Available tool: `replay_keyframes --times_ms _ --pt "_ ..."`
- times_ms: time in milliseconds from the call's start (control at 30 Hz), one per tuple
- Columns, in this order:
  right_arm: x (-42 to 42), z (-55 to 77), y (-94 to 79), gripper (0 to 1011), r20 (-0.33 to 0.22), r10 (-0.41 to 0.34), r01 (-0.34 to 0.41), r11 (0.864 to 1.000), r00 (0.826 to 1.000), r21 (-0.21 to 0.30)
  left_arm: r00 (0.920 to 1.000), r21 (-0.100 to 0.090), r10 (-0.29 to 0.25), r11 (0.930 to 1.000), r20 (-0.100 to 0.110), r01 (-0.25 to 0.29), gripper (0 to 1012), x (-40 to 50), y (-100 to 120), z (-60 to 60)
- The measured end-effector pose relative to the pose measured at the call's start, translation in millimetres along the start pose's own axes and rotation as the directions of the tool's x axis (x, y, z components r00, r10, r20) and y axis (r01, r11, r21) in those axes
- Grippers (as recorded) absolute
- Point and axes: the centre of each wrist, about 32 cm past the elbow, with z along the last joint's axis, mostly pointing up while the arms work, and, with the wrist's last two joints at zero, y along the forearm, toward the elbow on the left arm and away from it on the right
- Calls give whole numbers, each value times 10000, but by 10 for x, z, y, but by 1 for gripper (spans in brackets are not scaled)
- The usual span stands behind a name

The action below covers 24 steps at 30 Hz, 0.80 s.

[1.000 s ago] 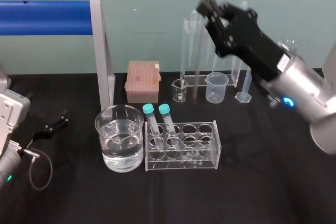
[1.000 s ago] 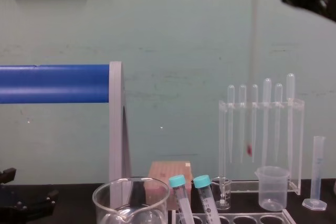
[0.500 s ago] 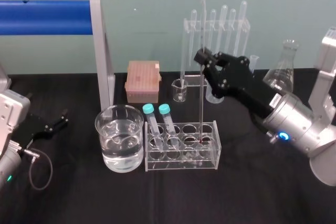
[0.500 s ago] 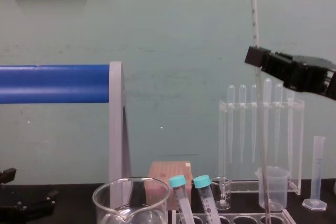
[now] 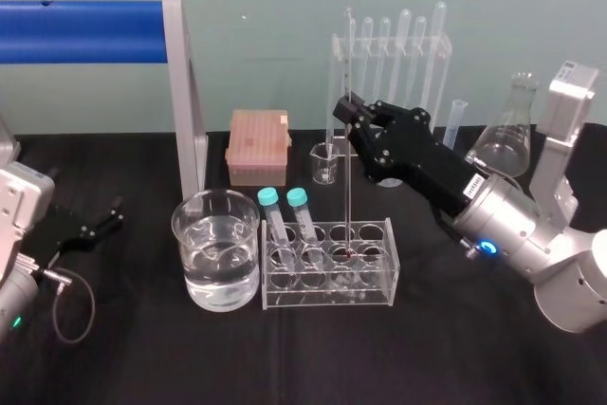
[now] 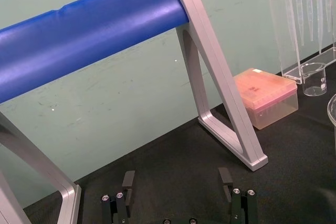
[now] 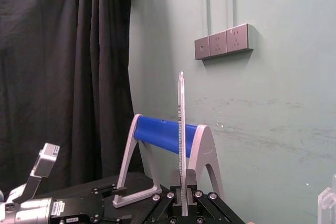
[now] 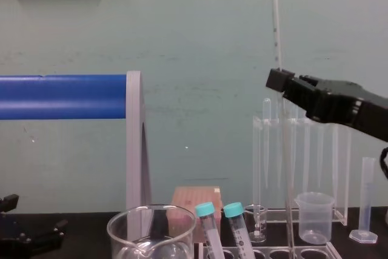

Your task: Hold the thermometer with one hand and immerse one end into the beaker, then reinsert it into the test tube rack.

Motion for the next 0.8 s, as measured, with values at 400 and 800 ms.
replay_keyframes --times_ms 400,800 --pt "34 -203 67 55 -123 121 -126 9991 9999 -397 10000 0 0 10000 0 0 1008 0 0 0" --pt "39 -339 99 55 -89 350 -357 9947 9993 -959 10000 0 0 10000 0 0 1008 0 0 0"
